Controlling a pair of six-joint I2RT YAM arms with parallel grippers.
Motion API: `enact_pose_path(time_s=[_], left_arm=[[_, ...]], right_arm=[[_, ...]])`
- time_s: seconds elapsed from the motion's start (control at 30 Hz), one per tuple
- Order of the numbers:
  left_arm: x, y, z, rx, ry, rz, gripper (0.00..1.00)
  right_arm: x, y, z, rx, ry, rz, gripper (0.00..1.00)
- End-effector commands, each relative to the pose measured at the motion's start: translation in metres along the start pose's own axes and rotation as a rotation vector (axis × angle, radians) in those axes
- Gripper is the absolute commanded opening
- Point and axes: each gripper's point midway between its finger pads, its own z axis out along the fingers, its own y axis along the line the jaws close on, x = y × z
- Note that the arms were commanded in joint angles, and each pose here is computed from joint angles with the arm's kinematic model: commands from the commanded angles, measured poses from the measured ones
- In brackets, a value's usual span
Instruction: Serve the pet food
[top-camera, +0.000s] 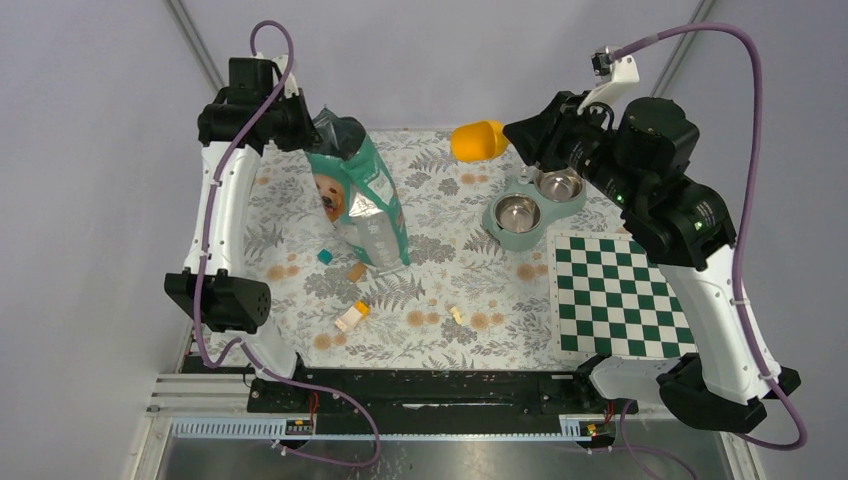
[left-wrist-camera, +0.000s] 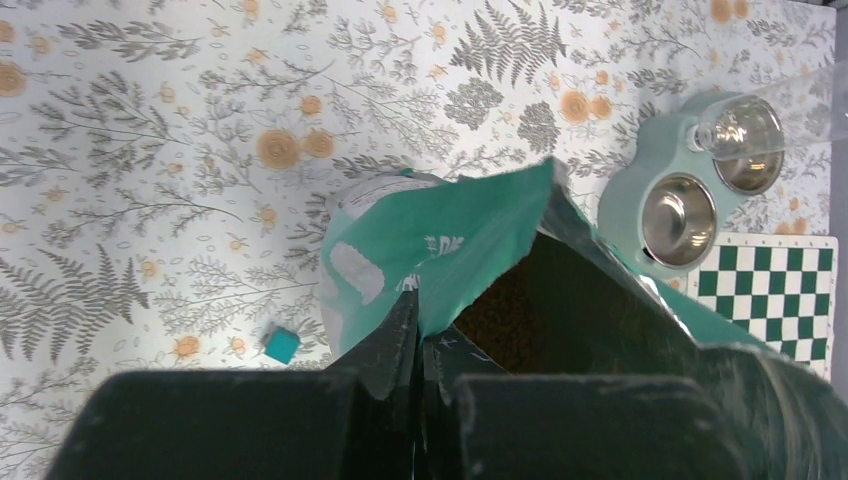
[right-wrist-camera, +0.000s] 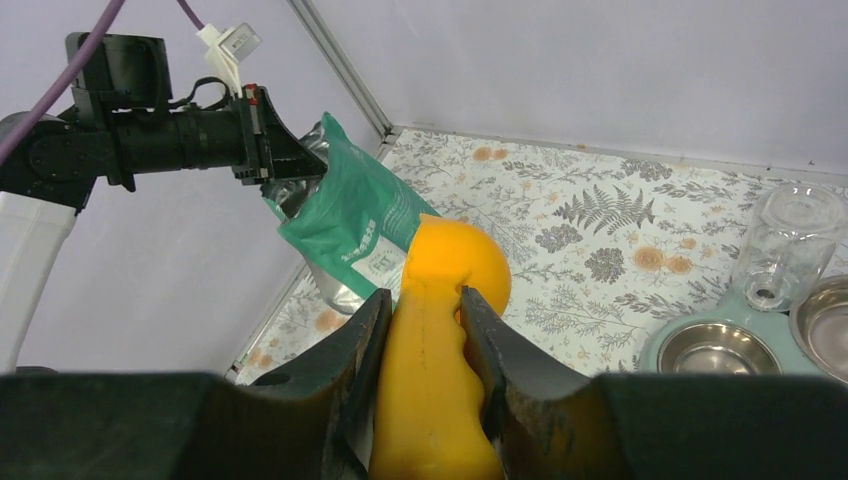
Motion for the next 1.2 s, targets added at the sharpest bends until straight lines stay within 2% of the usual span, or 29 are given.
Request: enact_pose_path(time_s=[0.0, 0.1, 0.13, 0.17, 0.23, 0.27, 0.47, 0.63, 0.83, 0.93, 1.0, 1.07, 1.13, 1.17], left_arm=[[-0.073, -0.016, -0.046, 0.046, -0.299, 0.082, 0.00], [-0.080, 0.011, -0.057, -0.069, -0.333, 0.044, 0.02], [-0.081, 0.013, -0.061, -0.077, -0.343, 0.029, 0.08], [-0.083, 0.022, -0.065, -0.087, -0.351, 0.004, 0.22], [-0.077, 0.021, -0.063, -0.063, -0.332, -0.006, 0.42], [-0.074, 0.021, -0.061, -0.057, -0.322, -0.009, 0.47], [-0.059, 0.037, -0.052, -0.115, -0.289, -0.061, 0.59], [-0.043, 0.018, -0.048, -0.001, -0.233, -0.087, 0.62], [-0.006, 0.014, -0.043, 0.043, -0.180, -0.155, 0.61], [-0.003, 0.007, -0.049, 0.081, -0.209, -0.165, 0.62], [0.000, 0.006, -0.047, 0.091, -0.195, -0.166, 0.58], [0.002, 0.006, -0.045, 0.091, -0.175, -0.171, 0.42], [-0.004, 0.002, -0.045, 0.106, -0.178, -0.173, 0.07], [-0.012, -0.001, -0.048, 0.117, -0.198, -0.167, 0.00]], right_arm=[[-0.024, 0.009, 0.004, -0.027, -0.075, 0.009, 0.00], [-0.019, 0.009, 0.009, -0.027, -0.058, 0.033, 0.00], [-0.018, 0.010, 0.010, -0.030, -0.054, 0.039, 0.00], [-0.017, 0.010, 0.011, -0.033, -0.050, 0.045, 0.00], [-0.015, 0.010, 0.011, -0.036, -0.043, 0.045, 0.00], [-0.015, 0.010, 0.011, -0.036, -0.043, 0.044, 0.00], [-0.012, 0.007, 0.010, -0.022, -0.042, 0.050, 0.00], [-0.008, 0.002, 0.007, -0.001, -0.041, 0.047, 0.00], [-0.006, 0.000, 0.005, -0.007, -0.057, 0.044, 0.00], [-0.003, 0.000, 0.007, -0.009, -0.050, 0.037, 0.00], [-0.002, 0.000, 0.007, -0.011, -0.047, 0.034, 0.00], [-0.003, 0.000, 0.006, -0.012, -0.049, 0.031, 0.00], [-0.003, 0.000, 0.005, -0.014, -0.056, 0.030, 0.00], [-0.003, -0.001, 0.005, -0.010, -0.057, 0.028, 0.00]])
